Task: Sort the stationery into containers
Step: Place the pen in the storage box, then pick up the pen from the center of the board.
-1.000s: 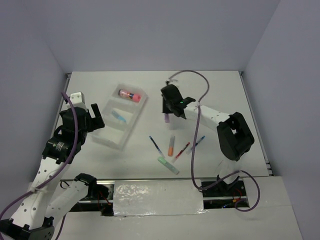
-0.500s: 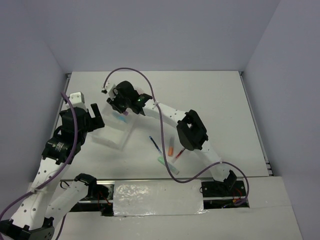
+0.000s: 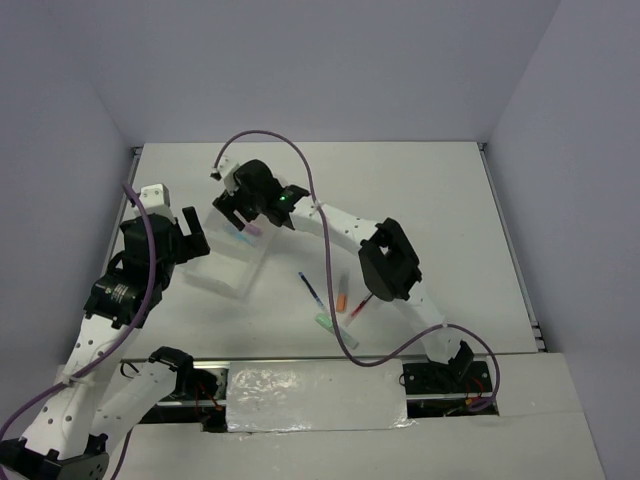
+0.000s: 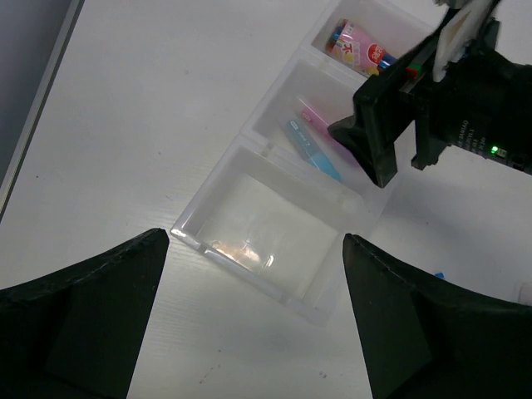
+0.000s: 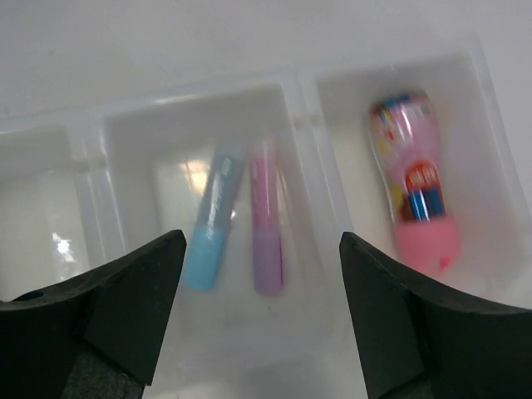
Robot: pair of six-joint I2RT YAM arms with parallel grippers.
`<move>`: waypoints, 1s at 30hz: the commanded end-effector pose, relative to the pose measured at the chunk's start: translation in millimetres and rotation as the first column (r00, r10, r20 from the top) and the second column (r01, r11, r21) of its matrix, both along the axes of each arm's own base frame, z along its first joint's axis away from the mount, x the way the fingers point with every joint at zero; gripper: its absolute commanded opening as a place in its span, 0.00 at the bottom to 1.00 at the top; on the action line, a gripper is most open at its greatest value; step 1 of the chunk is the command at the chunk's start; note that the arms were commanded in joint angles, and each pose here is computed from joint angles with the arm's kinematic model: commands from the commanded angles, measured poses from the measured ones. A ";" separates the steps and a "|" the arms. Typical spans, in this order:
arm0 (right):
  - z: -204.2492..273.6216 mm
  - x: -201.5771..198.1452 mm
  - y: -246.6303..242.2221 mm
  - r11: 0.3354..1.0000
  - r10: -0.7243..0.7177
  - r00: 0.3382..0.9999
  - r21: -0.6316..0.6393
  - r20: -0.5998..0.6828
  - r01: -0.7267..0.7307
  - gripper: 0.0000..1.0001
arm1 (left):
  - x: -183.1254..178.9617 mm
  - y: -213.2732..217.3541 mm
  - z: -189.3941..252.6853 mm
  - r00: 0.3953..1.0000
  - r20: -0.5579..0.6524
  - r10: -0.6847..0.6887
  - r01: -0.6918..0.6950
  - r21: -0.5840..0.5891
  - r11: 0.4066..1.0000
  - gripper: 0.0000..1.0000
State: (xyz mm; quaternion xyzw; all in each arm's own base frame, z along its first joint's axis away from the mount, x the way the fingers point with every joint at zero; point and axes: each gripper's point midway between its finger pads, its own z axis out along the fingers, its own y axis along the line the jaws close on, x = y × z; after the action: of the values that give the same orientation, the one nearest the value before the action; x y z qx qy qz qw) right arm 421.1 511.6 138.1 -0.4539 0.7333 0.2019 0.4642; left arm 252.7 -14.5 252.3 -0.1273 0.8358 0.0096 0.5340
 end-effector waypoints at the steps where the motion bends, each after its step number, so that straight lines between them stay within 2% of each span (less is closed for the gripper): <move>1: 86.7 7.0 -51.9 0.946 -0.310 0.951 0.107 0.011 0.307 0.82 | 5.6 -0.1 5.0 1.000 0.024 -0.012 0.012 0.014 1.000 0.99; 2: 89.3 3.6 -72.0 0.877 -0.450 0.888 0.144 -0.095 0.459 0.78 | 5.5 -0.2 6.0 1.000 0.027 -0.011 0.011 0.012 1.000 0.99; 3: 114.9 -8.7 -105.9 0.815 -0.544 0.829 0.153 -0.129 0.559 0.76 | 5.0 0.3 6.1 1.000 0.028 -0.011 0.010 0.014 1.000 0.99; 4: 79.9 -21.5 -136.0 0.757 -0.633 0.757 0.073 -0.164 0.649 0.76 | 5.0 0.6 6.8 0.999 0.031 -0.009 0.009 0.014 1.000 0.99; 5: 72.7 -28.3 -161.1 0.654 -0.727 0.655 0.082 -0.208 0.752 0.74 | 4.8 0.6 7.1 0.999 0.033 -0.009 0.008 0.012 1.000 0.99; 6: 90.3 -40.2 -180.3 0.616 -0.743 0.628 0.131 -0.234 0.777 0.72 | 4.7 0.4 7.1 0.999 0.033 -0.011 0.010 0.013 1.000 0.99; 7: 47.1 -56.4 -204.1 0.584 -0.784 0.577 0.045 -0.230 0.811 0.70 | 5.5 -0.5 7.2 0.999 0.032 -0.014 0.014 0.010 1.000 0.99; 8: 36.1 -65.9 -212.8 0.543 -0.802 0.531 0.037 -0.273 0.839 0.69 | 5.7 -1.6 6.1 0.999 0.027 -0.020 0.020 0.009 1.000 0.99; 10: 10.5 -86.0 -233.9 0.511 -0.827 0.482 -0.026 -0.290 0.859 0.66 | 6.0 -1.6 5.0 1.000 0.021 -0.019 0.019 0.008 1.000 0.99; 11: 1.4 -92.6 -247.0 0.452 -0.859 0.419 -0.048 -0.295 0.891 0.66 | 6.0 -2.1 4.9 1.000 0.020 -0.023 0.023 0.010 1.000 0.99; 12: -17.5 -103.7 -260.1 0.429 -0.878 0.391 -0.094 -0.278 0.898 0.66 | 6.0 -1.9 4.9 1.000 0.020 -0.021 0.021 0.009 1.000 0.99; 13: -18.6 -107.9 -266.3 0.408 -0.883 0.368 -0.088 -0.290 0.909 0.66 | 5.8 -1.8 5.3 1.000 0.022 -0.021 0.021 0.008 1.000 0.99; 16: -41.1 -126.2 -279.0 0.411 -0.881 0.356 -0.129 -0.311 0.903 0.66 | 6.1 -2.3 4.5 0.999 0.021 -0.025 0.024 0.009 1.000 0.99; 18: -58.3 -141.0 -276.0 0.444 -0.861 0.371 -0.159 -0.349 0.882 0.64 | 6.8 -2.8 3.4 1.000 0.015 -0.026 0.026 0.009 1.000 0.99; 23: -89.9 -158.8 -285.0 0.416 -0.873 0.324 -0.207 -0.365 0.886 0.62 | 8.5 -3.6 -0.9 1.000 -0.004 -0.027 0.027 0.014 1.000 0.99; 26: -104.5 -163.6 -279.8 0.443 -0.859 0.337 -0.230 -0.385 0.867 0.57 | 8.3 -3.8 0.8 1.000 0.003 -0.029 0.029 0.011 1.000 0.99; 27: -112.8 -164.9 -278.4 0.447 -0.859 0.335 -0.247 -0.388 0.860 0.50 | 8.3 -3.5 0.2 1.000 0.000 -0.027 0.027 0.012 1.000 0.99; 30: -129.8 -168.6 -268.9 0.472 -0.844 0.337 -0.280 -0.417 0.836 0.48 | 8.4 -3.3 -1.5 1.000 -0.005 -0.025 0.025 0.013 1.000 0.99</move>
State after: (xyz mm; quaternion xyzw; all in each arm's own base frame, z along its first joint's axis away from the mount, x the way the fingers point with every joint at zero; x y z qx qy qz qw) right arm 250.3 225.5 20.8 0.0470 0.9542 0.0104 0.2954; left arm 257.1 -18.2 244.3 -0.1210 0.8456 0.0080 0.5198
